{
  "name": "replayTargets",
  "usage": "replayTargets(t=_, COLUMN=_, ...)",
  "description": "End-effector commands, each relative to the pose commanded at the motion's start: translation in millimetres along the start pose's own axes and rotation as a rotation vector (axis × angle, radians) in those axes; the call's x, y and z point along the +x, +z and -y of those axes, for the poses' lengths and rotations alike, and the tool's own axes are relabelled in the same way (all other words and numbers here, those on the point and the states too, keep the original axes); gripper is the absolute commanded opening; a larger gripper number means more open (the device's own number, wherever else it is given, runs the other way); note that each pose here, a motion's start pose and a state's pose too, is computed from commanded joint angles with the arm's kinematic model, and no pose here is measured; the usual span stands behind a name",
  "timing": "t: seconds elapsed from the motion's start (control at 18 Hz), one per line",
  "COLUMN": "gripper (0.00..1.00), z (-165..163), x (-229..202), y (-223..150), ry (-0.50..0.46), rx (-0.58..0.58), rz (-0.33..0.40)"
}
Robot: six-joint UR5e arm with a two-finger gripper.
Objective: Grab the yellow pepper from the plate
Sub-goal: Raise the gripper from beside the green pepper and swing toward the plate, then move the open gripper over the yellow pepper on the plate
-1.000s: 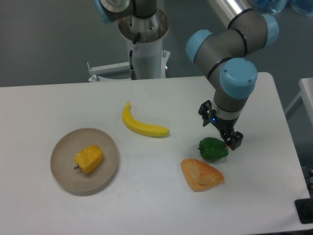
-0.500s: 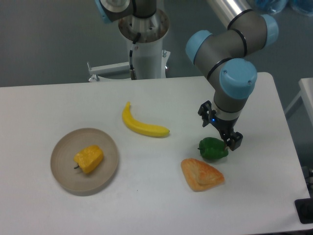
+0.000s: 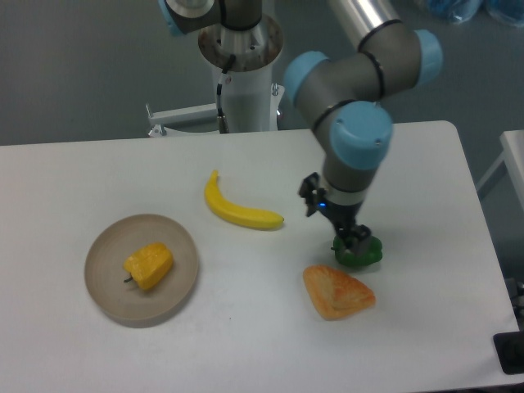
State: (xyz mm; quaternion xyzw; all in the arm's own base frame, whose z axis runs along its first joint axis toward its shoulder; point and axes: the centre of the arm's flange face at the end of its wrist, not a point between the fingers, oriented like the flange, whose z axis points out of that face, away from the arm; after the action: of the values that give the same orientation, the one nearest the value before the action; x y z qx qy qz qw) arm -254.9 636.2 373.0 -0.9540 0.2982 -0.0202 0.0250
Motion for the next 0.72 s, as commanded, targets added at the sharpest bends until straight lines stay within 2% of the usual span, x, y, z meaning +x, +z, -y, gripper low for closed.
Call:
replayTargets(t=0.17, gripper=1.0, z=44, x=38, y=0, ry=-0.04, rx=-0.002, rz=-0.004)
replayTargets(t=0.33, gripper=1.0, z=71, x=63, y=4, ry=-0.085, rx=-0.002, rz=-0.011)
replayTargets(t=0.56, gripper=1.0, z=105, x=107, y=38, ry=-0.093, rx=-0.041, rz=-0.057)
replayTargets(t=0.72, gripper=1.0, z=123, x=127, y=57, ry=-0.105, rx=-0.028, rz=-0.04)
